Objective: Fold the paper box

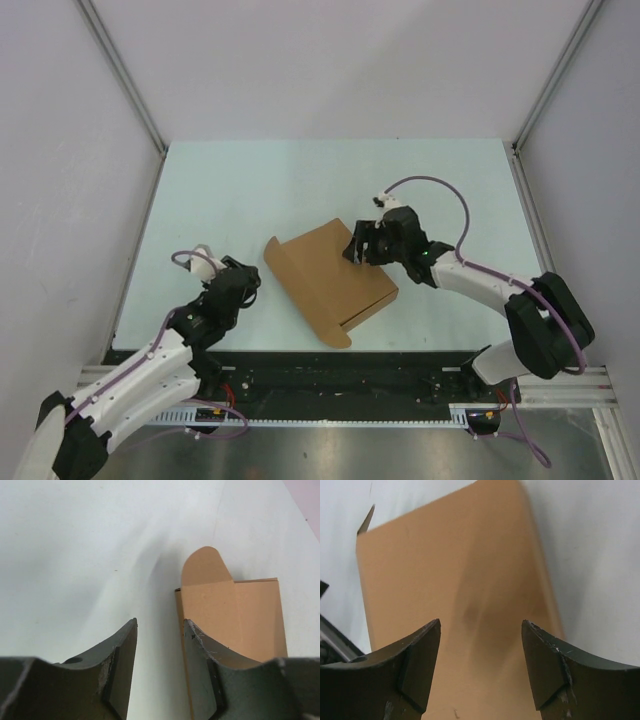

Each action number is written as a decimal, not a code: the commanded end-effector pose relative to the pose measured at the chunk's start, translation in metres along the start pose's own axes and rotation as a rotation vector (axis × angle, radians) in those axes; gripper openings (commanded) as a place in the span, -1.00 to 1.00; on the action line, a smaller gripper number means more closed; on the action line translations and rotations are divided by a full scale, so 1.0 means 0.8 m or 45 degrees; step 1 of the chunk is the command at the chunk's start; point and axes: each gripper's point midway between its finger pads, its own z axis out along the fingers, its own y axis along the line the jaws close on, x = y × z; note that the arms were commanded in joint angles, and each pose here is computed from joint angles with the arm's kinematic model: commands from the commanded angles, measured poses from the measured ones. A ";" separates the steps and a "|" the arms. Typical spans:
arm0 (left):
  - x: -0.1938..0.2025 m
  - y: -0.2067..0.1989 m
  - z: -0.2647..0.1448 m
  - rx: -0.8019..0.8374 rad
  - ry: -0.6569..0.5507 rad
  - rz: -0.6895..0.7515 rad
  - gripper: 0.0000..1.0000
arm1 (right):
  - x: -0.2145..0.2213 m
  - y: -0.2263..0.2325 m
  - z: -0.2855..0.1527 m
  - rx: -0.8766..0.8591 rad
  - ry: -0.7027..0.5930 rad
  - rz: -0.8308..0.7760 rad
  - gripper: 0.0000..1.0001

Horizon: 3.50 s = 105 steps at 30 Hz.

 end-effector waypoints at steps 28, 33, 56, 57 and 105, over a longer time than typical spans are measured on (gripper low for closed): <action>0.022 -0.047 -0.017 0.349 0.101 -0.081 -0.12 | -0.025 -0.014 -0.004 0.116 -0.009 -0.106 0.33; 0.026 -0.026 -0.019 0.310 0.102 -0.104 -0.13 | -0.006 -0.035 0.005 0.160 0.077 -0.097 0.04; 0.043 -0.001 -0.016 0.248 0.138 -0.147 -0.14 | 0.050 -0.121 0.029 0.423 0.228 -0.058 -0.35; 0.042 0.000 -0.016 0.243 0.132 -0.145 -0.14 | 0.050 -0.126 0.029 0.435 0.232 -0.048 -0.35; 0.071 -0.185 0.126 0.387 0.223 -0.084 -0.09 | 0.035 -0.162 0.022 0.423 0.179 0.214 -0.29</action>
